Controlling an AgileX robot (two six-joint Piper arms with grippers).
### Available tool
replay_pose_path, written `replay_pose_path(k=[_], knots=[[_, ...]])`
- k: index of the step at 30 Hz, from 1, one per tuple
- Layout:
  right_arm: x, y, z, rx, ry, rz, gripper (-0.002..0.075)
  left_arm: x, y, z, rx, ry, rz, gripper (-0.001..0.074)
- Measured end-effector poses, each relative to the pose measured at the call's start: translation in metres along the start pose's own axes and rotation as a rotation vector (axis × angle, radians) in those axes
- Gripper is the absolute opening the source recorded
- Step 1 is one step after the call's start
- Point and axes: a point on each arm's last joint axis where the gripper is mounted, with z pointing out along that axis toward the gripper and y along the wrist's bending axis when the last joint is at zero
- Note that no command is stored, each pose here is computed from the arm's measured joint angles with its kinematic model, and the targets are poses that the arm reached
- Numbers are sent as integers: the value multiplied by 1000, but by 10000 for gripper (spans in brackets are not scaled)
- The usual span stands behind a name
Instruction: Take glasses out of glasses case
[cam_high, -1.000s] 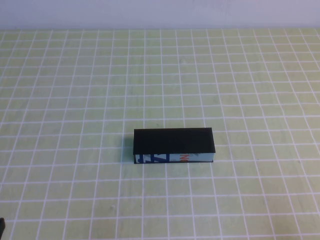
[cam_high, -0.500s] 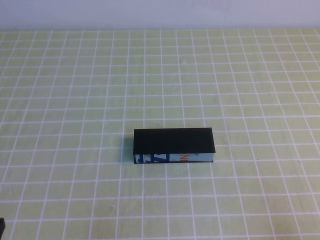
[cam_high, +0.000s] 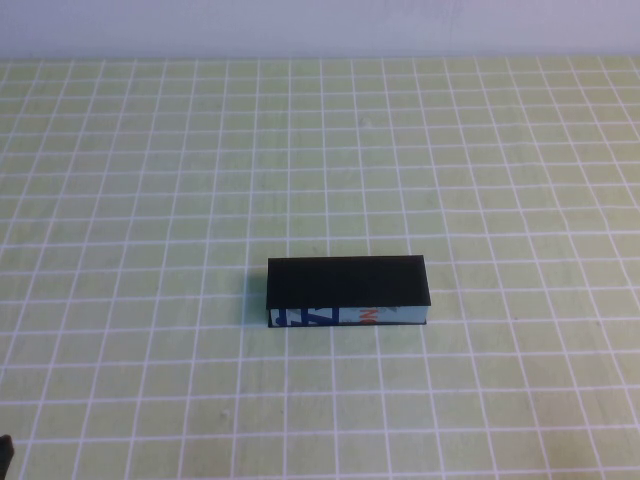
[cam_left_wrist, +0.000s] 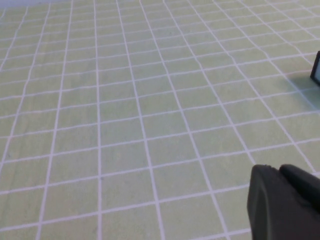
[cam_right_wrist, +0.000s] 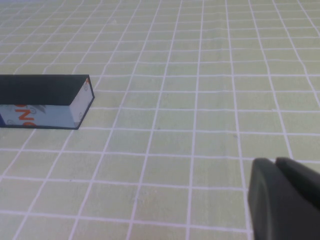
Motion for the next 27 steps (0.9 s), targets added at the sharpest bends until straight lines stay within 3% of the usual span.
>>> replay_pose_path(k=[4,13,19,22,27], knots=[[0,0,0,0,0,0,-18,-3,-4,0,40,-30,-125,-4],[0,0,0,0,0,0,-18,-20,-7,-2,139,-189,-607,-4],[0,0,0,0,0,0,-18,-23,-6,-3,161,-213,-766,-4],[0,0,0,0,0,0,-18,-21,-11,1,192,-100,-823,-4],[0,0,0,0,0,0,-18,-48,-24,6,280,156,-746,-4]])
